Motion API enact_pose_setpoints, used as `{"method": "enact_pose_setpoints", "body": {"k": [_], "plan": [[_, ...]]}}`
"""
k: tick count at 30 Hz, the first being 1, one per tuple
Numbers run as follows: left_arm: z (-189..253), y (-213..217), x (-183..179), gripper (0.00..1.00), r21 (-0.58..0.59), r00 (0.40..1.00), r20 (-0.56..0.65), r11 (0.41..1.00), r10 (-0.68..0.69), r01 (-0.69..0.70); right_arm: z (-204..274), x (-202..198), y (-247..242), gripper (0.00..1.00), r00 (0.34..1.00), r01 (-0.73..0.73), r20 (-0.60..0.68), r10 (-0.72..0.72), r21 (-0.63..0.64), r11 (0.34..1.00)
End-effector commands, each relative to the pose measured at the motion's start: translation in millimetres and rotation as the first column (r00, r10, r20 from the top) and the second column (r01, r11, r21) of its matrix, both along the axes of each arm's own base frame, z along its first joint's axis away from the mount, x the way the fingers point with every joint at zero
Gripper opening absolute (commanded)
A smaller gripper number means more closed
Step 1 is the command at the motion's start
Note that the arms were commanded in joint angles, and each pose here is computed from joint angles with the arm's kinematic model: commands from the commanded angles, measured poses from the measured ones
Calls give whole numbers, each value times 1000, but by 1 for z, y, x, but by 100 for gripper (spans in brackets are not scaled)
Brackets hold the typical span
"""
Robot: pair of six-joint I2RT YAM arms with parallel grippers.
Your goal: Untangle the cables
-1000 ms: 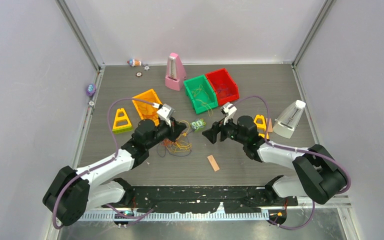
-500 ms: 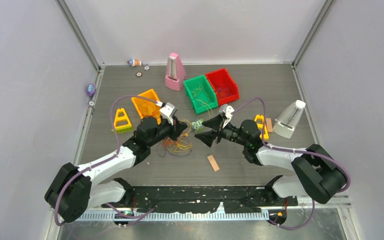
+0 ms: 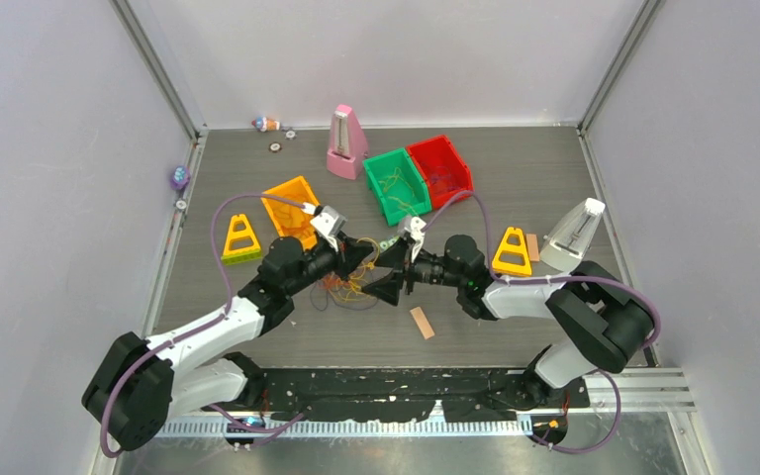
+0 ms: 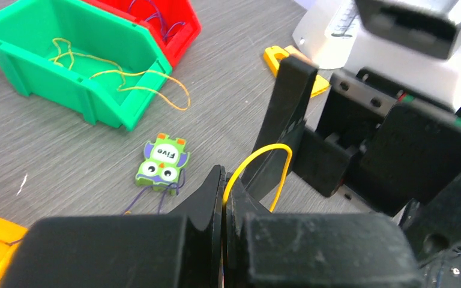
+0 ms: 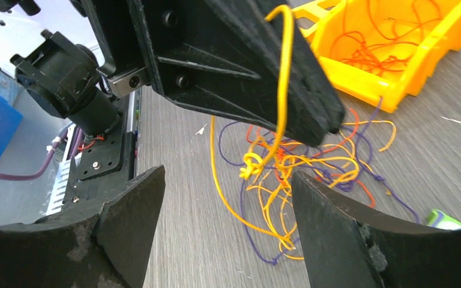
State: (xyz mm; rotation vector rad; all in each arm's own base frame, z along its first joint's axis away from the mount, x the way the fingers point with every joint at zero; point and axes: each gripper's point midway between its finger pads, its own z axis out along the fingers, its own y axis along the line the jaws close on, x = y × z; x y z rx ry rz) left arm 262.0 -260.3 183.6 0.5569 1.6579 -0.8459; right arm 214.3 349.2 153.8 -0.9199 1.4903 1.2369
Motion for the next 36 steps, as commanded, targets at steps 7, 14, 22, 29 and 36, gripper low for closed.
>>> {"method": "enact_pose_setpoints", "body": {"k": [7,14,22,29,36], "plan": [[44,-9,-23,0,-181,988,132,979,-75,99,7,1,35,82,993,12,117,-10,-13,1000],[53,-14,-34,0,-209,979,160,965,-125,158,1,19,40,73,985,127,124,-122,-27,992],[64,-16,-48,0,-235,962,209,946,-176,224,5,27,33,41,972,187,145,-183,-12,982],[59,-18,-39,1,-245,969,195,949,-151,197,20,15,36,6,979,130,152,-134,34,991],[43,11,-10,75,-193,990,117,980,80,-56,17,30,21,5,959,252,135,-250,5,968]]}}
